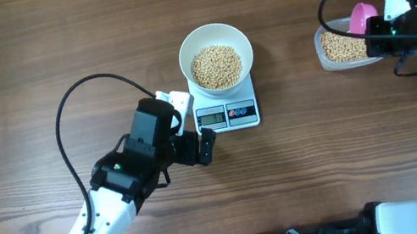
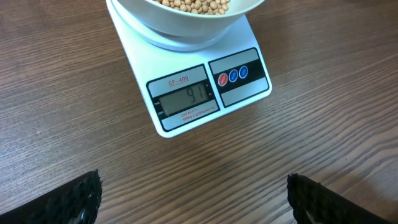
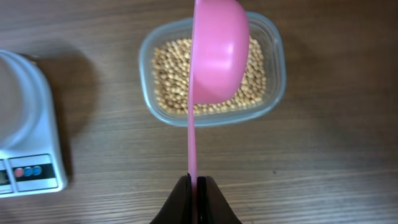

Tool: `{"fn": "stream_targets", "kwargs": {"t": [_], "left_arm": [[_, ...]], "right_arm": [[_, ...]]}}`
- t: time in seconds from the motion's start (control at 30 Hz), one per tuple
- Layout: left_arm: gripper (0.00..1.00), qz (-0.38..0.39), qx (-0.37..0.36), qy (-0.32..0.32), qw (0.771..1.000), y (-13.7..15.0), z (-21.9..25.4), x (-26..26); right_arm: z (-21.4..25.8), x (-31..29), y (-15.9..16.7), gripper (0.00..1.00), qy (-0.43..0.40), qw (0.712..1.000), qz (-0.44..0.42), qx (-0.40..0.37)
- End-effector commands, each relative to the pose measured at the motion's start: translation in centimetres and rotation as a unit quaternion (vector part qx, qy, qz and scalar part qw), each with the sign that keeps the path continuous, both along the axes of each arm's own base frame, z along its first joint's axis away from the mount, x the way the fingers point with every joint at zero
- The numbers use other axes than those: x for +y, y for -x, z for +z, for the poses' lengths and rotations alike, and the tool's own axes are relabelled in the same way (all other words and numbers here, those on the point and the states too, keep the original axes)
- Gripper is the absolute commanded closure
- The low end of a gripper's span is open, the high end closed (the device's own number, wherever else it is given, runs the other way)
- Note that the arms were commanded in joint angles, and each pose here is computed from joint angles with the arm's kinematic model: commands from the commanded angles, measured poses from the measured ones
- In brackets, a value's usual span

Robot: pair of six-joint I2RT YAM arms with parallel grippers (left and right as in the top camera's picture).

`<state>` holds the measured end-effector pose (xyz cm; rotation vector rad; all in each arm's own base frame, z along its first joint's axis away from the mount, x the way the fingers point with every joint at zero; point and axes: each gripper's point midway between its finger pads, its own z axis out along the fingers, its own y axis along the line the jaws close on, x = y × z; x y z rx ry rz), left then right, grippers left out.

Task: Scoop item into bowl and weigh 150g on scale
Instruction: 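Move the empty scoop back right to the soybean tub, then lower the pink scoop into the tub and drag through soybeans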

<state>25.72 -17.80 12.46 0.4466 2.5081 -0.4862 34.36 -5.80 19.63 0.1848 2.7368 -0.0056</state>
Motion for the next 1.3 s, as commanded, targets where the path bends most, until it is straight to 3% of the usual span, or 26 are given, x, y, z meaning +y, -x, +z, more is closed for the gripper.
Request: {"fn": "stream_targets", "kwargs": {"t": [0.0,0.27,1.03,1.27], "left_arm": [[0.00,-0.006,-0.011,0.000,1.000,-0.4,0.7,-0.3],[0.00,-0.006,-0.012,0.000,1.000,-0.4,0.7,-0.3],[0.00,-0.006,-0.011,0.000,1.000,-0.4,0.7,-0.3],[0.00,-0.006,-0.012,0.000,1.000,-0.4,0.7,-0.3]], "right_arm": [[-1.9,-1.4,0.0,0.96,0.027,0.999,-0.025,0.032],[-4.3,-2.9,-0.1,0.96,0.060,0.995,-0.036,0.075],[-9.1,0.5,-1.2,0.96,0.077,0.986,0.035,0.143],[-9.3,2.8,-1.3,0.96,0.017,0.988,0.064,0.137]]}}
